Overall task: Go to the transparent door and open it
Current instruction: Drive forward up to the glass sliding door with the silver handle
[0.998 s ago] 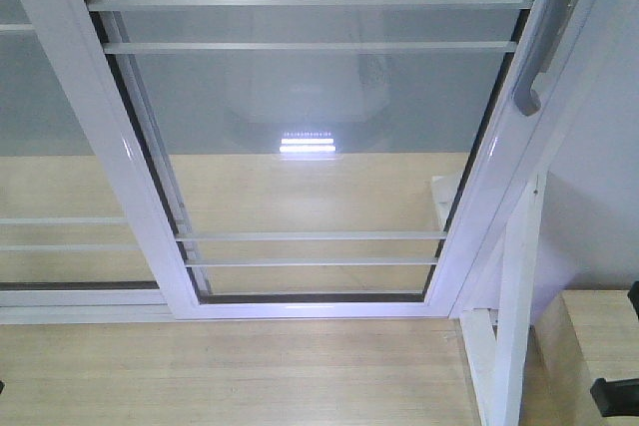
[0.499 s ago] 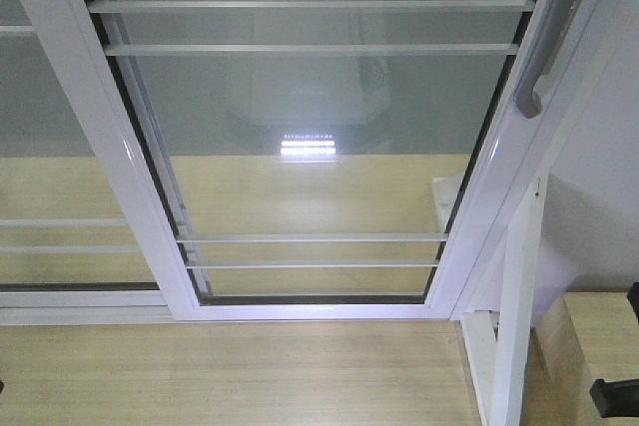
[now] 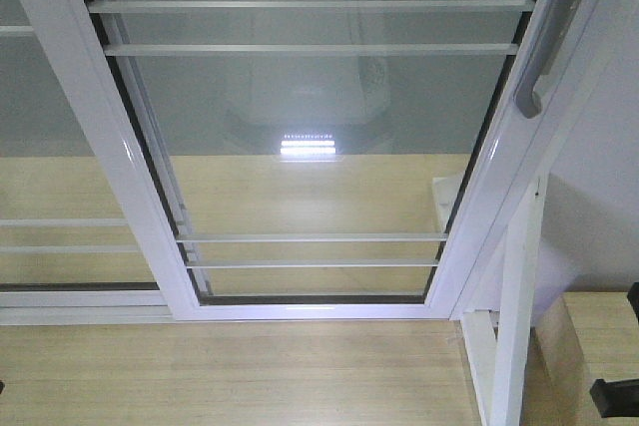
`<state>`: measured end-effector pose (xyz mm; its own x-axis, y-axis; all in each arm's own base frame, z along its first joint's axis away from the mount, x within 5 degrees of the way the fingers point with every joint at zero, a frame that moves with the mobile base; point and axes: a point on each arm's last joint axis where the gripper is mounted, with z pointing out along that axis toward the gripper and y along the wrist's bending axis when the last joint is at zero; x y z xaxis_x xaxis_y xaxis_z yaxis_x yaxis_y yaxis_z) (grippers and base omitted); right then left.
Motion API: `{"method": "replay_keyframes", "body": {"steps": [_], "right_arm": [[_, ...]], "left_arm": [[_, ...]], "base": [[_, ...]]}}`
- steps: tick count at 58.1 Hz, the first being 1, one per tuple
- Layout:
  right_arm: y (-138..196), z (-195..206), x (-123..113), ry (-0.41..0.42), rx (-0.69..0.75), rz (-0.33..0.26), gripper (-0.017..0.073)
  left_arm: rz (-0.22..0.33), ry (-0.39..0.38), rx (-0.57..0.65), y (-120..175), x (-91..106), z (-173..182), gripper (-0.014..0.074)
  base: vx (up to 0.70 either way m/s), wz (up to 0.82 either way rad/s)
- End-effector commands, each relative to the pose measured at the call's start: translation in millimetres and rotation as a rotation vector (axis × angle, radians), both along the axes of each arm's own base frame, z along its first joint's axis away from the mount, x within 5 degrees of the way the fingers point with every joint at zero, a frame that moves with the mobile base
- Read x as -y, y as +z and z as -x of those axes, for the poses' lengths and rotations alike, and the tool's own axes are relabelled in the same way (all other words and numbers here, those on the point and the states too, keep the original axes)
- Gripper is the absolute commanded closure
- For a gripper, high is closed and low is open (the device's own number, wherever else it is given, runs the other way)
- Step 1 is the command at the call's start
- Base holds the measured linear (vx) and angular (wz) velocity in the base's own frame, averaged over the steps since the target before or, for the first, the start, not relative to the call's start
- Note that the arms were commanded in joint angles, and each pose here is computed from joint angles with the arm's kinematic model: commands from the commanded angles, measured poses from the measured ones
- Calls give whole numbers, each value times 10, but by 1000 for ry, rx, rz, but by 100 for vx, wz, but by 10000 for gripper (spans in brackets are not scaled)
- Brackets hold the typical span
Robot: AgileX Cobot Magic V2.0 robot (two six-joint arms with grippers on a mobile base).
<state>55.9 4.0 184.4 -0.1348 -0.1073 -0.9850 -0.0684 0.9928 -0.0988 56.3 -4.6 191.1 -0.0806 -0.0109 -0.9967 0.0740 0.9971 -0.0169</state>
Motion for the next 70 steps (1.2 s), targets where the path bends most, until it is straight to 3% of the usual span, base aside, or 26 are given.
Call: {"method": "replay_keyframes", "body": {"steps": [1,10,36,42,54,63,70], "right_arm": [[26,-12,11,-13,65,3,559],[50,-14,14,-16,91,3,559],[434,42,61,-66,485,-27,559],[605,73,51,-53,472,-37,559],[1206,138,31,-35,446,39,559],[1672,-57,31,-42,459,53,559],[1792,-355,33,-53,437,66,559]], "left_arm": [[16,2,66,-20,-3,-5,591],[16,3,73,-13,-3,-5,591],[30,14,240,144,-15,7,591],[40,21,381,341,-25,47,591],[52,22,557,986,-35,184,591],[53,21,564,1499,-28,74,591],[43,22,496,1748,-7,-222,591]], "base": [[0,0],[0,0],[0,0],[0,0],[0,0],[0,0],[0,0]]}}
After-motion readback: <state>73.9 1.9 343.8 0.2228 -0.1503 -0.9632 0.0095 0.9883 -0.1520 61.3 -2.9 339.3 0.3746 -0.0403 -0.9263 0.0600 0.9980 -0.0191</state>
